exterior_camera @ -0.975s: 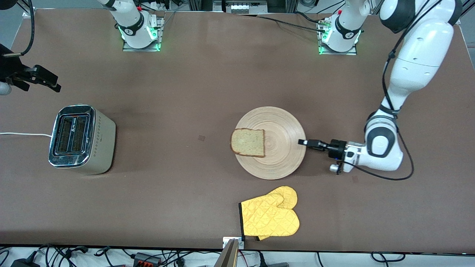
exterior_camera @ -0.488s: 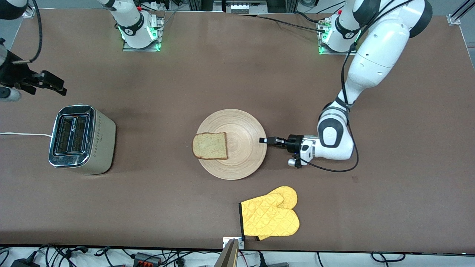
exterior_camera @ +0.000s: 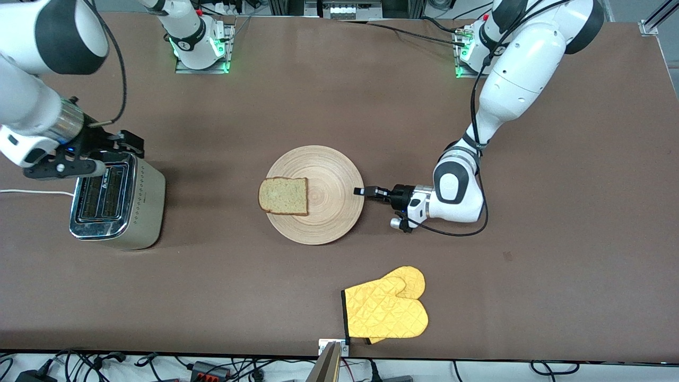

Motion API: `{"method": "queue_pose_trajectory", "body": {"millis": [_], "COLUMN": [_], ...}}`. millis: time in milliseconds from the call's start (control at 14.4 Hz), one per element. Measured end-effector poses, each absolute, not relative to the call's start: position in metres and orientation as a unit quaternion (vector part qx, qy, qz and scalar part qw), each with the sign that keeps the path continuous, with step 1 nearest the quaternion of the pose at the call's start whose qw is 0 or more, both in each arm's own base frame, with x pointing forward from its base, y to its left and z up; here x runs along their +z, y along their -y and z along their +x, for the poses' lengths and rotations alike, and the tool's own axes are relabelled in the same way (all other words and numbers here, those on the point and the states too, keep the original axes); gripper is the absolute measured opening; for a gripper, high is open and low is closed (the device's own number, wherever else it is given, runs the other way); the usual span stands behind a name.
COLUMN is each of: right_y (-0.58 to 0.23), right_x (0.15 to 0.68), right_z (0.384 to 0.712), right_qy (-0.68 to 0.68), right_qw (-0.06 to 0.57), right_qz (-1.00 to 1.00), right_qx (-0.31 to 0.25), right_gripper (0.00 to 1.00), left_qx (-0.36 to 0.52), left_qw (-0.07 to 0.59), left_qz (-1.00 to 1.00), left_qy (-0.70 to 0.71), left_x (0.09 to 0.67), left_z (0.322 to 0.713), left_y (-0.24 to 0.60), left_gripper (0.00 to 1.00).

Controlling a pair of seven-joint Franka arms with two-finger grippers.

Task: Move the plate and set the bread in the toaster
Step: 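Reach the right gripper to the bread while the left gripper releases the plate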

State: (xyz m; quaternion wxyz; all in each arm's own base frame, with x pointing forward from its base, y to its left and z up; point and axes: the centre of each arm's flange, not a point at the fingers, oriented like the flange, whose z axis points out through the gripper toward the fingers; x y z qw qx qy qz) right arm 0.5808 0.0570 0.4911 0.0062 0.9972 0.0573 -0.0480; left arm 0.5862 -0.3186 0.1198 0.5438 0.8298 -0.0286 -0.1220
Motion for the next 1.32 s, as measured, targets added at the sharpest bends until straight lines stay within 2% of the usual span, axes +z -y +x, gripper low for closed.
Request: {"method": "queue_pose_trajectory", "body": {"millis": [209, 418, 557, 627, 975, 1184, 1324], "right_y": [-0.075, -0.101, -0.121, -0.129, -0.169, -0.181, -0.194], "right_x": [0.456, 0.426, 0.407, 0.395, 0.328, 0.298, 0.283], "right_z": [0.592, 0.601, 0.604, 0.606, 0.613, 0.618, 0.618], "right_qy": [-0.061, -0.073, -0.077, -0.081, -0.062, -0.046, -0.044], "right_qw": [-0.013, -0.021, -0.019, -0.020, -0.078, -0.098, -0.105], "right_qz": [0.996, 0.995, 0.995, 0.994, 0.992, 0.991, 0.991], "right_qx": [-0.060, -0.062, -0.063, -0.064, -0.080, -0.073, -0.069], "right_gripper": [1.00, 1.00, 1.00, 1.00, 1.00, 1.00, 0.94], "left_qx": [-0.109, -0.108, -0.104, -0.101, -0.129, -0.134, -0.157], "left_qw": [0.530, 0.529, 0.528, 0.526, 0.521, 0.515, 0.489], "left_qz": [0.841, 0.841, 0.843, 0.844, 0.843, 0.843, 0.853], "left_qy": [0.026, 0.025, 0.019, 0.015, 0.047, 0.073, 0.093], "left_x": [0.117, 0.117, 0.116, 0.115, 0.122, 0.165, 0.218], "left_z": [0.586, 0.587, 0.592, 0.597, 0.624, 0.641, 0.649], "left_y": [0.323, 0.320, 0.311, 0.300, 0.191, 0.112, 0.069], "left_gripper": [0.11, 0.22, 0.39, 0.42, 0.42, 0.42, 0.42]}}
